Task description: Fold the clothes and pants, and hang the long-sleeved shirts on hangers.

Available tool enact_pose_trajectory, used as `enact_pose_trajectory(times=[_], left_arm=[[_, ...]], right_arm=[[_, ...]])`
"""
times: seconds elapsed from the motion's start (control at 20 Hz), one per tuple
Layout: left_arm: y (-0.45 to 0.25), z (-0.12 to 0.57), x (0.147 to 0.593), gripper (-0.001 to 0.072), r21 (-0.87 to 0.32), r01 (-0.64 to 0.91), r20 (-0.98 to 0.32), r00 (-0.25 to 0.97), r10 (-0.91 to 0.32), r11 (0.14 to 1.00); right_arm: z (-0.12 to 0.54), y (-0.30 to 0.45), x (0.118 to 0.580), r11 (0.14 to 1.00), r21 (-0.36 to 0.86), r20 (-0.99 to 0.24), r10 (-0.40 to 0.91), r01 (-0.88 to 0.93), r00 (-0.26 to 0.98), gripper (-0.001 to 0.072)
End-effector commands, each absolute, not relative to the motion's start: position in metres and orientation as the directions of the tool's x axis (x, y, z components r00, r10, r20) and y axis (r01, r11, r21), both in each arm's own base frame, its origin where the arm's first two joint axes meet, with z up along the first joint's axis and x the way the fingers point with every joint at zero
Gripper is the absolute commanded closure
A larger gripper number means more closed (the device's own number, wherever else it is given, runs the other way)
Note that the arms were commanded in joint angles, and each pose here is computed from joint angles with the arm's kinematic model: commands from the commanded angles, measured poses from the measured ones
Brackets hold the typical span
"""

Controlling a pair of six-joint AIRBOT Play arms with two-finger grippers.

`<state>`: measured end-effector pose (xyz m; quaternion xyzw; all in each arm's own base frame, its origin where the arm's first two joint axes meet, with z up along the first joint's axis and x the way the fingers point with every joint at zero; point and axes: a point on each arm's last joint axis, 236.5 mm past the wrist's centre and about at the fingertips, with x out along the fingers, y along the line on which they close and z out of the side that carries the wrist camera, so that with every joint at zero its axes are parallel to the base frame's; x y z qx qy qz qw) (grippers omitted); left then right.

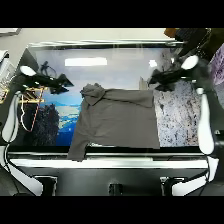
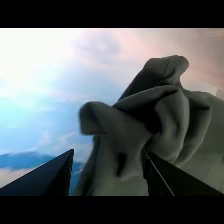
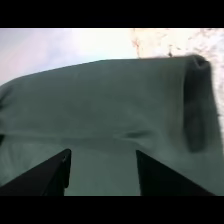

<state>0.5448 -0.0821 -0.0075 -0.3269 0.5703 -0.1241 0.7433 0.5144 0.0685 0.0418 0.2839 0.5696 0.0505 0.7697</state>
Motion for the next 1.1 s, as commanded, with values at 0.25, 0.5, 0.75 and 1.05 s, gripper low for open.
enact_pose_trajectory(times=[0.25,0.5,0.75,1.05], left_arm=[[0.010,0.018,0.457,0.0211,-0.563,-0.267,-0.826,0.138,-0.547,0.782],[0.000,0.003,0.412,0.0213,-0.563,-0.271,-0.825,0.120,-0.553,0.781],[-0.012,-0.004,0.382,0.0214,-0.564,-0.242,-0.824,0.100,-0.557,0.790],[-0.013,-0.002,0.380,0.0214,-0.564,-0.232,-0.824,0.103,-0.556,0.793]], right_arm=[[0.056,-0.036,0.383,0.834,0.491,-0.871,0.476,0.252,0.124,0.0244],[-0.027,-0.014,0.282,0.822,0.451,-0.854,0.511,0.349,-0.099,0.0245],[-0.081,0.024,0.229,0.766,0.501,-0.788,0.596,0.403,-0.155,0.0245],[-0.114,0.041,0.221,0.732,0.535,-0.782,0.618,0.423,-0.080,0.0244]])
